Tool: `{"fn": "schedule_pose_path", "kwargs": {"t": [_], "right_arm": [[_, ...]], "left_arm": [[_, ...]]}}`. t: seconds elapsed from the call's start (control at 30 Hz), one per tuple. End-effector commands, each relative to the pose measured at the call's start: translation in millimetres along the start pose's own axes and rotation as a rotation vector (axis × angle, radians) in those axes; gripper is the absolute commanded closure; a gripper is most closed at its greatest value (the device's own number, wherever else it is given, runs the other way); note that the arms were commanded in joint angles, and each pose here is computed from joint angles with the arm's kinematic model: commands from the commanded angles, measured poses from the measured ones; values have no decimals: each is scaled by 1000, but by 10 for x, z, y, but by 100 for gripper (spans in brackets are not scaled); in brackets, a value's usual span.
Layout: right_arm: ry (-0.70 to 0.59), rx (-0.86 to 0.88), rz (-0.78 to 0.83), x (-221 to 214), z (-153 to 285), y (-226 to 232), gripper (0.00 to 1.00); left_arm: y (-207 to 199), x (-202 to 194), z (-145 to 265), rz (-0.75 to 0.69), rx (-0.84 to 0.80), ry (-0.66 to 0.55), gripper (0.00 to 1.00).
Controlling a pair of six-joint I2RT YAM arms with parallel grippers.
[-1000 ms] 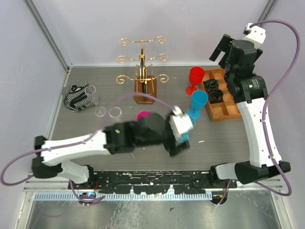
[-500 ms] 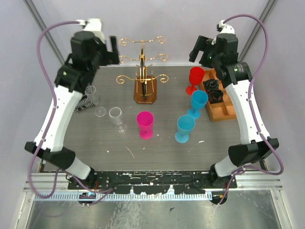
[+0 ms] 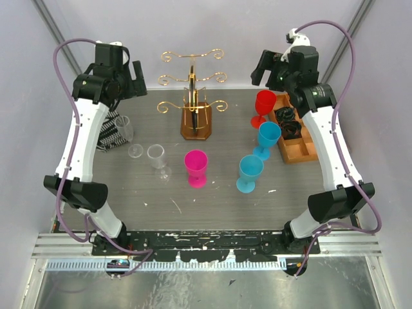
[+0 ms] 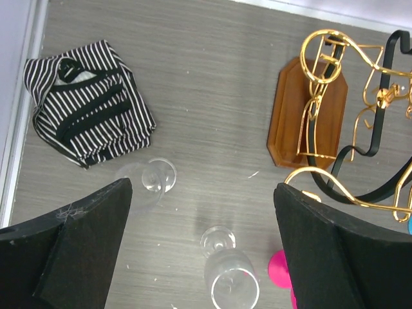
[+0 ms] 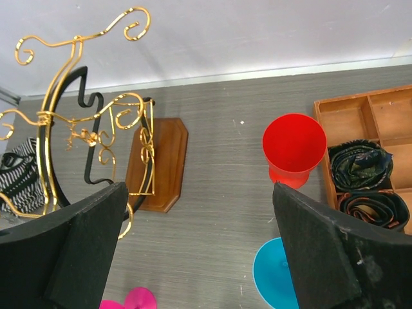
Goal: Take the wine glass off the wine glass rack
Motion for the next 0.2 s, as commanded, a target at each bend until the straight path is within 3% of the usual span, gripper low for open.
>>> {"fn": "schedule_pose_path", "kwargs": {"t": [0.0,0.17], "right_arm": [[-56,38,47,97,-41,10,0],[-71,42,44,128,-55,9,0]], "left_arm": [[22,-67,179,4,-32,16,2],[23,-70,281,8,-57,-16,2]]}}
Point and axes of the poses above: each gripper's point midway between its finger pads, its own z axis back along the fingers, its own y axis along the line the jaws close on, x = y × z, the point moved 5 cm from there along z, back along the fingers, and after that the axes turned 9 degrees about -z, right-handed, at the moved point
